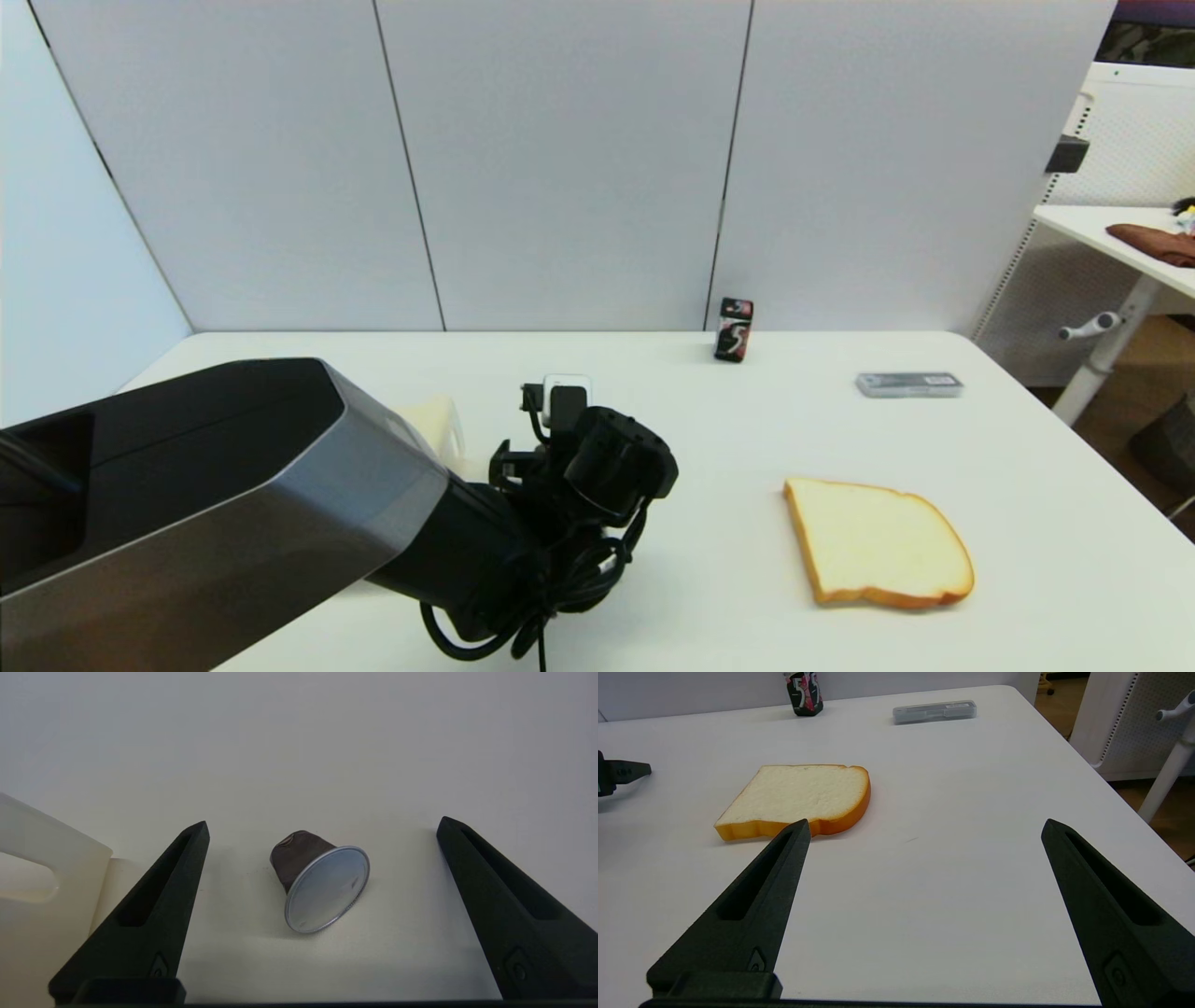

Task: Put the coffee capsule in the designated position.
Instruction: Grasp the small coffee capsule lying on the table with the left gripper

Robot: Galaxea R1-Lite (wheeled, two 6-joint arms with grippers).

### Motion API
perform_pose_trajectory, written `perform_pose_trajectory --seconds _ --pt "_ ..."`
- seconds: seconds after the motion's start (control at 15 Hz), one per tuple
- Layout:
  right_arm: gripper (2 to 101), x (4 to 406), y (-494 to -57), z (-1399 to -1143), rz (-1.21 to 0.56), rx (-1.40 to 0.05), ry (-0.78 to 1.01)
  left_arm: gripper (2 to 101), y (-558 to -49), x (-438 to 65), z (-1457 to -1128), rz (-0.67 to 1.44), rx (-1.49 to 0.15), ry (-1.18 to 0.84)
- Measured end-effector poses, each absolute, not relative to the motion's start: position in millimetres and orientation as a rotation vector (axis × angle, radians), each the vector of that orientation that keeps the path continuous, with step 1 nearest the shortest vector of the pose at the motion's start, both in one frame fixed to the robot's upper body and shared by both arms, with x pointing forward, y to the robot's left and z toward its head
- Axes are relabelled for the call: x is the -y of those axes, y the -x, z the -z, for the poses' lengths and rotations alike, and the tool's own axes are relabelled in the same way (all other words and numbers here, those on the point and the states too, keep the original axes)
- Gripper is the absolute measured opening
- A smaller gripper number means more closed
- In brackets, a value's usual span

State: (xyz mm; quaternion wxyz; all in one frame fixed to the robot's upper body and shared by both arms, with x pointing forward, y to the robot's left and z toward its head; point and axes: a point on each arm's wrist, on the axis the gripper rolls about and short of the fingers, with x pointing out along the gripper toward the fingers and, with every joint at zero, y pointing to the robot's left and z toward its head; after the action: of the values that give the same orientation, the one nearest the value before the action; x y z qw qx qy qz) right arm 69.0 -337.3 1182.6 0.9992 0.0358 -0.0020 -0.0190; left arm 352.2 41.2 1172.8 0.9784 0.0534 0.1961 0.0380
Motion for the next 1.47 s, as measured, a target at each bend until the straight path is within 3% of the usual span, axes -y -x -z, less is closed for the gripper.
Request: perform_pose_trajectory --seconds 1.47 --pt "98.0 337.3 -69.0 -1182.6 0.038 0.004 -0.071 97.8 -358.3 -37.9 -1173.1 -0.049 -0.411 -0.005"
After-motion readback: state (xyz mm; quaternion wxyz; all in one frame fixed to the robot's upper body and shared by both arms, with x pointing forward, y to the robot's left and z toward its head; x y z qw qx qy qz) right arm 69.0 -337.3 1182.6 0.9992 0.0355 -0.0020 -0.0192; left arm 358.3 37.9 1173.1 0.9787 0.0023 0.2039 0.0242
